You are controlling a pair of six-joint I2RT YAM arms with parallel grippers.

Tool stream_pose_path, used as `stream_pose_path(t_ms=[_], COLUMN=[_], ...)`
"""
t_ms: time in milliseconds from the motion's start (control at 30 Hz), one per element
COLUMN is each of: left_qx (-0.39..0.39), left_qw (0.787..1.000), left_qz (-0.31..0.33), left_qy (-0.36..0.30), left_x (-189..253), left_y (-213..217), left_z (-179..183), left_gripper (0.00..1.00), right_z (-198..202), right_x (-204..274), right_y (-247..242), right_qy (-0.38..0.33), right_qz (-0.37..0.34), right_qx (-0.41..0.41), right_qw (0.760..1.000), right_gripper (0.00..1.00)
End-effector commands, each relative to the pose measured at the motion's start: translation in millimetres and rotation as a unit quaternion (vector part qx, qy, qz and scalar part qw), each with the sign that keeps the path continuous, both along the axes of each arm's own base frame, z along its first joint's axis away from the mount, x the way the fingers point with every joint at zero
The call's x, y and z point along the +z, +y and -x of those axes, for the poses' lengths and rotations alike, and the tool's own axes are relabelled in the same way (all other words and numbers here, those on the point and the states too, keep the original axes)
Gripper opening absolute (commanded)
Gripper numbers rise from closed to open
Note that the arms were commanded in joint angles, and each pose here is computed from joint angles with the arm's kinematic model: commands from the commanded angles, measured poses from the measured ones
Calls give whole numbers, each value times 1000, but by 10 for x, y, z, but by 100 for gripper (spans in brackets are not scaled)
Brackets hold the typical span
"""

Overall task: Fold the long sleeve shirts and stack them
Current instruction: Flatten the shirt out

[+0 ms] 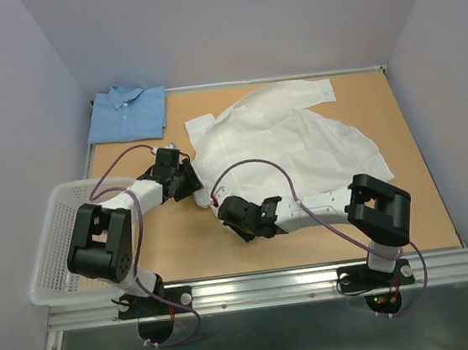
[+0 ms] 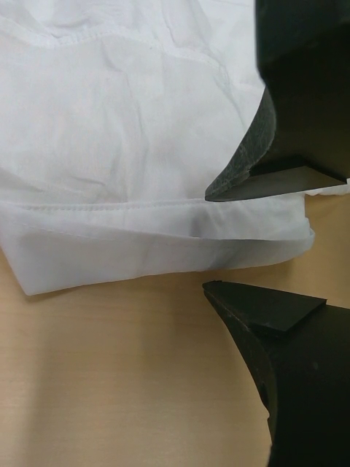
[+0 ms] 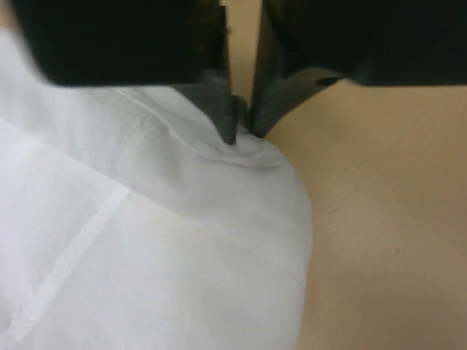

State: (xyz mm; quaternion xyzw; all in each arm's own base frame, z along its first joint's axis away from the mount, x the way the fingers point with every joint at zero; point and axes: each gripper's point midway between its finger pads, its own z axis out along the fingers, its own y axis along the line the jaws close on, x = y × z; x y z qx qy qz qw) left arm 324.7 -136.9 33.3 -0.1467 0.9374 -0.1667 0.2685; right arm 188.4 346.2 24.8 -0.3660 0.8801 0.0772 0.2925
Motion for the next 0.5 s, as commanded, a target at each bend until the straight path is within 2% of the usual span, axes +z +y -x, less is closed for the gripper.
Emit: stream_pose_path(t_ms=[0, 33, 133, 200, 233, 333, 367, 400, 467], left_qx=[-2, -2, 1, 1, -1, -2, -4, -15, -13], left_qw=[1000, 999, 999, 998, 996, 989, 986, 982, 968], left_qz=[-4, -5, -13, -23, -26, -28, -27, -34, -53], left_qy=[-30, -33, -50, -60, -80, -143, -162, -184, -245], left_x=[133, 147, 263, 359, 530, 1024, 1167, 1309, 1704], left_y=[7, 11, 38, 67, 75, 91, 91, 102, 190], left_z=[-117, -125, -208, -240, -302, -439, -463, -481, -514], left_gripper=[58, 58, 58, 59, 59, 62, 63, 64, 65], right_z=[-191, -217, -252, -376, -450, -525, -578, -660, -734], right_x=[28, 92, 386, 825, 1138, 1656, 1803, 2227, 2312], right_y=[-118, -114, -124, -38, -22, -92, -95, 14, -24], right_qy=[-55, -63, -79, -108, -121, -121, -108, -116, -71], right_qz=[30, 27, 24, 8, 6, 3, -11, -58, -65], right_qx=[-23, -24, -15, -19, -27, -31, -33, -40, -41], right_qw=[998, 997, 997, 994, 992, 992, 994, 991, 995], right_gripper=[8, 1, 1, 0, 1, 1, 1, 1, 1])
